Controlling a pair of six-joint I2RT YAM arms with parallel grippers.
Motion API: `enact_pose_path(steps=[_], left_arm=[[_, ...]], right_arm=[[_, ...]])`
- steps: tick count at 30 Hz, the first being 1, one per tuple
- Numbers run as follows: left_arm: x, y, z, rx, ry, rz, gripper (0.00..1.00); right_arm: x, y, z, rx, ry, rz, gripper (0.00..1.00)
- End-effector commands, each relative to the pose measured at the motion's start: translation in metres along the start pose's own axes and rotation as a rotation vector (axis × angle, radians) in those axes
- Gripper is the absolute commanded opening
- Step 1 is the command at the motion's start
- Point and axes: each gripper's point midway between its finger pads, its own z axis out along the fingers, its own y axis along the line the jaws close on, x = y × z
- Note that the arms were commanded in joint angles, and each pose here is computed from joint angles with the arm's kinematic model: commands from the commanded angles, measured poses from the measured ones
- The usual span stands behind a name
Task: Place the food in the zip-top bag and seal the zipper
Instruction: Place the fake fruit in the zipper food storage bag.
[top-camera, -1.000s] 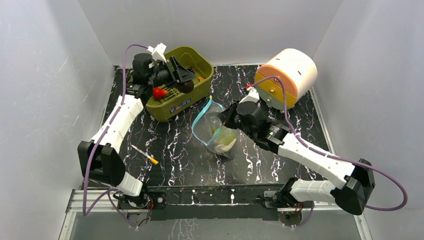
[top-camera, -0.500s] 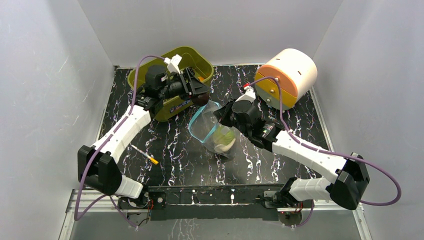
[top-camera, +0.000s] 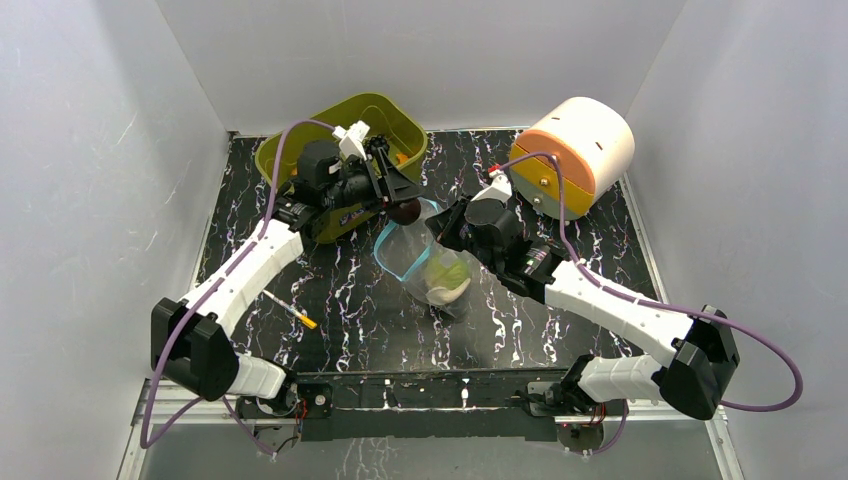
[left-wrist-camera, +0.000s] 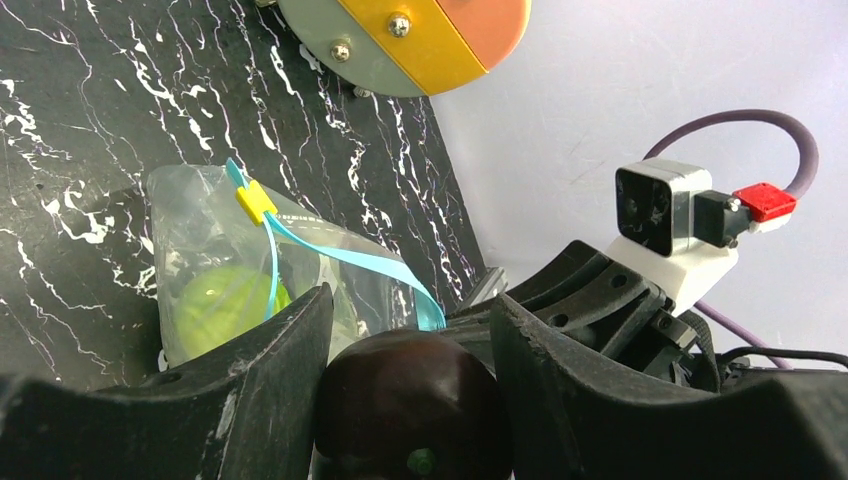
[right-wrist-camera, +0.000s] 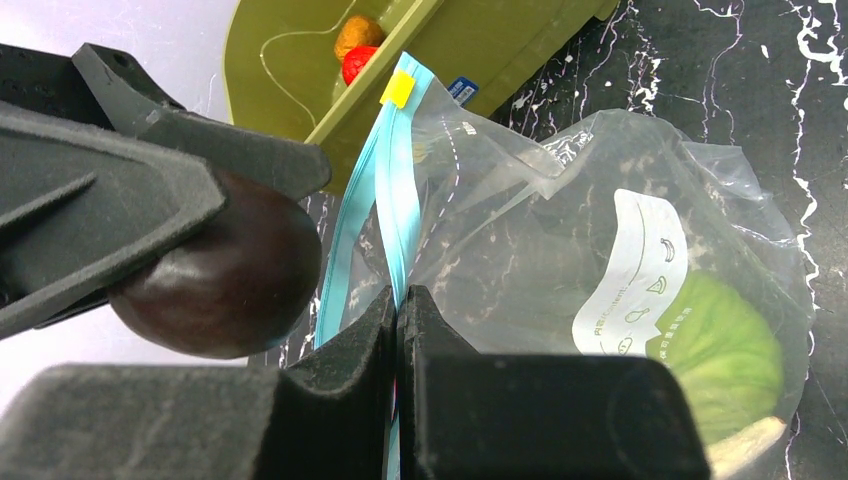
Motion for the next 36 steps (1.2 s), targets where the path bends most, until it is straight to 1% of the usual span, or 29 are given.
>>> enact_pose_path(steps=[1, 2, 4, 7, 12, 18, 24, 28, 36], left_arm=[[0.005, -0.010, -0.014, 0.006, -0.014, 0.037, 0.25], [0.006, -0.009, -0.014, 0.006, -0.010, 0.033, 0.26], [0.009, -0.009, -0.014, 0.008, -0.003, 0.032, 0.31], [0.010, -0.007, -0.013, -0.002, -0.002, 0.034, 0.45], [0.011, -0.007, -0.011, -0.002, 0.012, 0.037, 0.63], [0.008, -0.010, -0.012, -0.001, 0.008, 0.058, 0.74], [0.004, -0.011, -0.015, -0.019, 0.000, 0.080, 0.76], [-0.003, -0.017, -0.020, -0.031, -0.015, 0.113, 0.76], [-0.024, -0.009, -0.039, -0.183, -0.075, 0.258, 0.76]], right_arm=[[-0.041, 0.041, -0.012, -0.116, -0.115, 0.070, 0.00], [-0.041, 0.041, -0.012, -0.118, -0.113, 0.070, 0.00], [-0.039, 0.041, -0.012, -0.123, -0.107, 0.070, 0.00], [-0.037, 0.040, -0.012, -0.122, -0.102, 0.072, 0.00], [-0.039, 0.039, -0.014, -0.122, -0.112, 0.074, 0.00], [-0.040, 0.040, -0.016, -0.129, -0.117, 0.070, 0.00], [-0.041, 0.039, -0.018, -0.134, -0.120, 0.057, 0.00], [-0.040, 0.036, -0.019, -0.122, -0.115, 0.013, 0.00], [-0.051, 0.024, -0.034, -0.081, -0.154, -0.056, 0.00]])
